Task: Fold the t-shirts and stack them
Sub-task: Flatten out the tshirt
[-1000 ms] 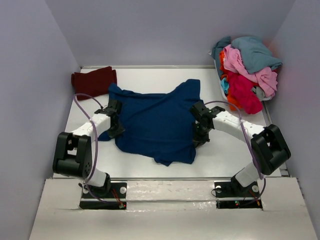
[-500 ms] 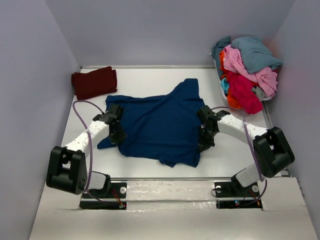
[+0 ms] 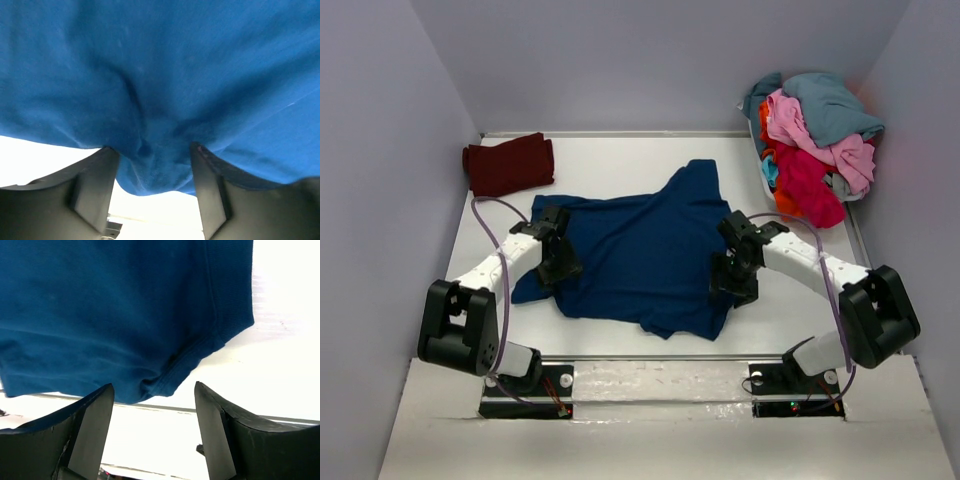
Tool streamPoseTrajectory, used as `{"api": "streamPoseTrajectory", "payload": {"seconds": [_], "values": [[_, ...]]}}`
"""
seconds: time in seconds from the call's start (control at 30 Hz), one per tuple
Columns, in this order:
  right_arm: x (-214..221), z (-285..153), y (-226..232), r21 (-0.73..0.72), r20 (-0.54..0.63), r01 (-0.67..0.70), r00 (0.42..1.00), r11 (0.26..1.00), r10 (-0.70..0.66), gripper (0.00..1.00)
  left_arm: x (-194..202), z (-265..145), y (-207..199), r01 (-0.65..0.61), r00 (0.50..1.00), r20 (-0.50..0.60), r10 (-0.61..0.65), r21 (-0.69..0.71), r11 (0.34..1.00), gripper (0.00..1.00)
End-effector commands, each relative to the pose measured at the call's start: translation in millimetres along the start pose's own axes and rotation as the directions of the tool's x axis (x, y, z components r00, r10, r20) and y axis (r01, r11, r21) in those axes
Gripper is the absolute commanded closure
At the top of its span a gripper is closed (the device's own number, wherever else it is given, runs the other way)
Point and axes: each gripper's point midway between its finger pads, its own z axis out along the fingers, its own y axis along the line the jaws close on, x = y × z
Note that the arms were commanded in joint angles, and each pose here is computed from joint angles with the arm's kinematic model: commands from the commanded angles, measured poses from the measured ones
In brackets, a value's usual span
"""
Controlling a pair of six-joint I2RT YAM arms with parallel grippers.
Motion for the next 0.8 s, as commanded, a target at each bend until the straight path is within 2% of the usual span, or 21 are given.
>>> {"api": "streamPoseTrajectory", "payload": {"seconds": [0.0, 0.07, 0.17, 0.33, 0.5, 0.67, 0.73, 0.77], "values": [[-21.7, -24.8, 13.0, -0.013, 0.082, 0.033, 0.996, 0.999, -0.031, 0.28, -39.3, -26.3, -1.6, -0.019, 0.991, 0.133, 0.024, -0.04, 0.999, 0.29], [-27.4, -27.2, 15.3, -0.004, 0.089, 0.04, 0.995, 0.999, -0.039, 0.28, -58.8, -39.8, -2.6, -0.015, 0.976, 0.216, 0.028, -0.062, 0.998, 0.28], [-40.4, -35.8, 25.6, -0.016, 0.116, 0.058, 0.992, 0.998, -0.056, 0.28, -77.5, -53.0, -3.6, -0.015, 0.96, 0.276, 0.038, -0.082, 0.996, 0.28], [-71.3, -49.2, 47.4, -0.034, 0.18, 0.09, 0.98, 0.995, -0.082, 0.28, -92.7, -51.1, -16.2, -0.018, 0.956, 0.291, 0.039, -0.074, 0.997, 0.27], [-94.0, -36.6, 63.4, -0.042, 0.186, 0.116, 0.977, 0.992, -0.106, 0.3, -108.0, -40.7, -37.7, -0.009, 0.953, 0.301, 0.017, -0.027, 1.0, 0.28], [-123.0, -25.3, 82.0, -0.044, 0.204, 0.135, 0.971, 0.99, -0.123, 0.4, -123.2, -9.3, -57.3, -0.025, 0.963, 0.269, 0.036, -0.044, 0.999, 0.28], [-139.0, -28.7, 91.5, -0.04, 0.231, 0.145, 0.964, 0.989, -0.132, 0.47, -137.5, -4.3, -65.4, -0.018, 0.957, 0.288, 0.027, -0.031, 0.999, 0.29], [-142.6, -29.3, 93.0, -0.034, 0.233, 0.151, 0.963, 0.988, -0.139, 0.48, -148.6, -2.6, -68.7, -0.011, 0.953, 0.302, 0.02, -0.031, 0.999, 0.29]]}}
